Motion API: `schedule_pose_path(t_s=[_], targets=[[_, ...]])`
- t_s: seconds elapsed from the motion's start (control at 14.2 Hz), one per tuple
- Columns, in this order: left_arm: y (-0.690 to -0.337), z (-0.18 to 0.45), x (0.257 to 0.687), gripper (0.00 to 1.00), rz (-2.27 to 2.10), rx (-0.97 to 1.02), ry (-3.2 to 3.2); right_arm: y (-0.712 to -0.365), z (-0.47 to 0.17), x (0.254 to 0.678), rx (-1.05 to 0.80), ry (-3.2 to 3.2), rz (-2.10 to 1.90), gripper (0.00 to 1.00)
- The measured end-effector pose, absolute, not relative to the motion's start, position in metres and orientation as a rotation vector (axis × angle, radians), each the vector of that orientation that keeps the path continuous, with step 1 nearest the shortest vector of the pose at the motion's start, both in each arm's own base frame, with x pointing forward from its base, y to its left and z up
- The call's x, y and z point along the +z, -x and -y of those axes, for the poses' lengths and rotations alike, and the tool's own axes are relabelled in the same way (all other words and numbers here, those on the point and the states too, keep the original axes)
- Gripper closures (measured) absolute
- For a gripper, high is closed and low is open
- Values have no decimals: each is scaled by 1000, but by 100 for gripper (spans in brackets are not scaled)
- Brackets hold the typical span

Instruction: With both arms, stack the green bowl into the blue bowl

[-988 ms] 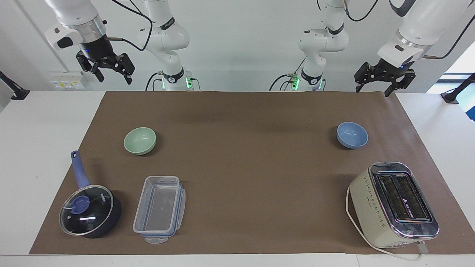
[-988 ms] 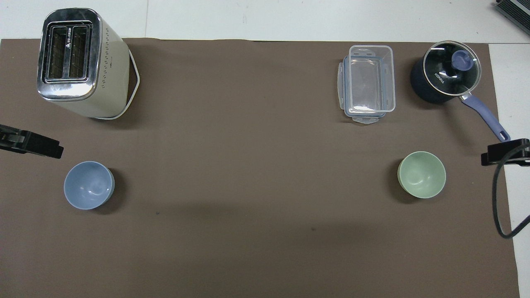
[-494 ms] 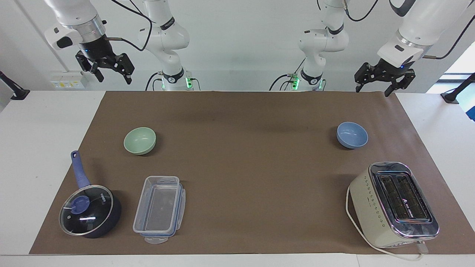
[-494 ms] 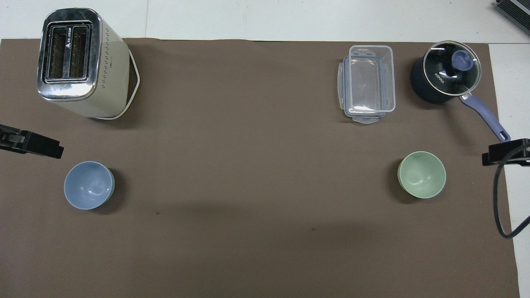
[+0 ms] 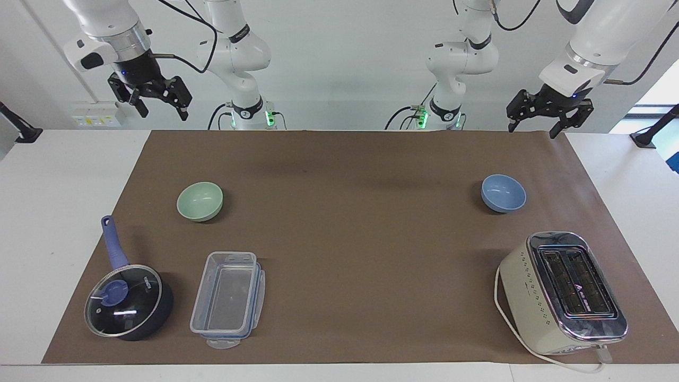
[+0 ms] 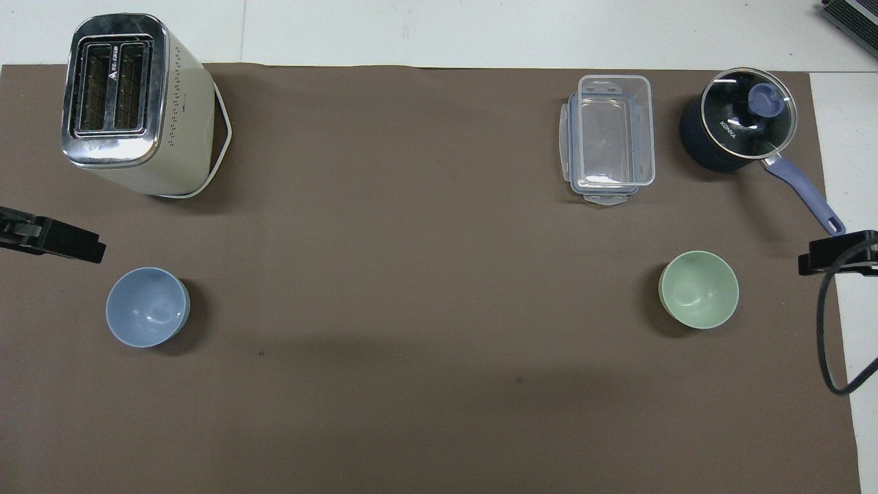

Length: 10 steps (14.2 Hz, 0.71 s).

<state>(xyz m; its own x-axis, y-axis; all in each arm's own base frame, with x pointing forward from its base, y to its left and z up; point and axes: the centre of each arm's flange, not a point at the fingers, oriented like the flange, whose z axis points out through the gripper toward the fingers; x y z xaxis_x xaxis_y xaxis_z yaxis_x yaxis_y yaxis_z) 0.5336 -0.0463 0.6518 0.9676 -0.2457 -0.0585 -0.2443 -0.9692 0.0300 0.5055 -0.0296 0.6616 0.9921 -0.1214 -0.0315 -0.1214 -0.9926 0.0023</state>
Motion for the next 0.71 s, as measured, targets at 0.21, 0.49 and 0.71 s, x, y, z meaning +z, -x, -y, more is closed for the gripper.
schedule_pose_path(t_s=[0.21,0.49,0.71], targets=[[-534,44,651,0,376,-98,-3087,-505,30,662,-51,-3135,191,0],[-533,35,648,0,351,-109,-3085,-504,30,662,-49,-3135,193,0],[-533,26,641,0,319,-123,-3068,-504,30,661,-52,-3135,193,0]])
